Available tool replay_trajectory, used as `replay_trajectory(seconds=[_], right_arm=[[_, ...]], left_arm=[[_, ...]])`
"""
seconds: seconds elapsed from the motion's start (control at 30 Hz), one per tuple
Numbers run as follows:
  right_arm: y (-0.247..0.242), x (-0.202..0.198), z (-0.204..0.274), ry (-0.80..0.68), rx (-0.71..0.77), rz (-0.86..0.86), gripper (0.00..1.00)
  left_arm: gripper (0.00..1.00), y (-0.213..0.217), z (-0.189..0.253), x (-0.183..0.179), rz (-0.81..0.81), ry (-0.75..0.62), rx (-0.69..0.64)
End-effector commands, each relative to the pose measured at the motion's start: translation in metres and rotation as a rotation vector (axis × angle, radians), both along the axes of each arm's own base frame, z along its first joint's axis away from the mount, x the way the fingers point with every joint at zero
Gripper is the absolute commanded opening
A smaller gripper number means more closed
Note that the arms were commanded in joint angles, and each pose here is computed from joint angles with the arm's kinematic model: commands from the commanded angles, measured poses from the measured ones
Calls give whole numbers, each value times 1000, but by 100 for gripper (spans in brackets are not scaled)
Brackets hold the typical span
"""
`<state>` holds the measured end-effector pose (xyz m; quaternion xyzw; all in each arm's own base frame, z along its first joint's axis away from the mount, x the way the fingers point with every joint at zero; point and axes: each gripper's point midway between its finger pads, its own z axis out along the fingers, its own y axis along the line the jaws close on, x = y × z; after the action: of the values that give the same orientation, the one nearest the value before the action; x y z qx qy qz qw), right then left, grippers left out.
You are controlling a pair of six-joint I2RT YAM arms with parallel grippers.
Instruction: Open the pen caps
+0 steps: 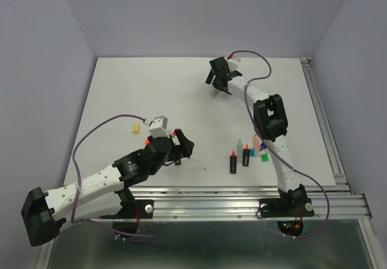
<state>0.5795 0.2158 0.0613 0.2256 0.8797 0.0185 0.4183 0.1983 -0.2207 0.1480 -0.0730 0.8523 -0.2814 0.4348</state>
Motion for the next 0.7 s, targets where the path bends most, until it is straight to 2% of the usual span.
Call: replay_trajectory(seconds=[0.0,0.2,0.4,0.67], right_arm=[[-8,23,19,-54,18,-10,96],[-5,41,4,-84,15,27,89],[-1,48,-10,-77,-14,62,72],[-8,27,-38,15,-52,69,71]], left_arm=[[99,2,8,5,21,-44,-51],[99,-6,5,3,-6,-34,-71],[99,-9,0,3,-10,-18,-61],[99,-8,1,3,-10,-22,-68]])
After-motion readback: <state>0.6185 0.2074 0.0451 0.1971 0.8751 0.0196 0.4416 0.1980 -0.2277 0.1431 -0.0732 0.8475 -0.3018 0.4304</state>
